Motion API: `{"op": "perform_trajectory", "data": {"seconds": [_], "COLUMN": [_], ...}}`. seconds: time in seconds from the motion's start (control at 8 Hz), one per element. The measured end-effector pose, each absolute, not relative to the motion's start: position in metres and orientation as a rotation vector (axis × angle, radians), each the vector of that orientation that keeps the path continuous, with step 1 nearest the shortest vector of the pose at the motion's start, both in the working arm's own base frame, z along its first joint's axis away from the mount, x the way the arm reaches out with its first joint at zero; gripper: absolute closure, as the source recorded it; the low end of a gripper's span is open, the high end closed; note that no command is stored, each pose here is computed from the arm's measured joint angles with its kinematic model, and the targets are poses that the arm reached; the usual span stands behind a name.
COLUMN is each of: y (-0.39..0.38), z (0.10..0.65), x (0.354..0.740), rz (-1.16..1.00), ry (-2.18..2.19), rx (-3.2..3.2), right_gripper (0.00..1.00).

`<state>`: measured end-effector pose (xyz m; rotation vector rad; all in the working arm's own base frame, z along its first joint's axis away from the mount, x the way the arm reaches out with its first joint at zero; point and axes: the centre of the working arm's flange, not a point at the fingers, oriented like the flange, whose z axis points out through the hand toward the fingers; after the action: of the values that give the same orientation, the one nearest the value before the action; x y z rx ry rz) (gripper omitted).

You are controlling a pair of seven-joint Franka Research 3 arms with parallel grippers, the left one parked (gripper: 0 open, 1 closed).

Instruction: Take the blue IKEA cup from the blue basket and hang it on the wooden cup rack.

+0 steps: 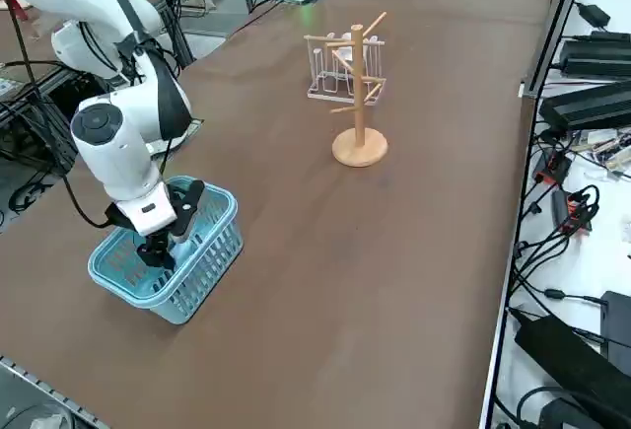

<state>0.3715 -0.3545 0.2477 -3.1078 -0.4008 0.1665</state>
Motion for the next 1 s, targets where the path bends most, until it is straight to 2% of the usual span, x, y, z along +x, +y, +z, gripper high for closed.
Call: {"op": "perform_trajectory", "data": {"seconds": [0.5, 1.0], "y": [-0.357, -0.365], "z": [0.267, 0.335], "x": [0.393, 0.429], "rz": [0.134, 0.147], "ry": [-0.439, -0.438], "rx": [-3.126, -3.069], "right_gripper": [0.19, 0.19]}}
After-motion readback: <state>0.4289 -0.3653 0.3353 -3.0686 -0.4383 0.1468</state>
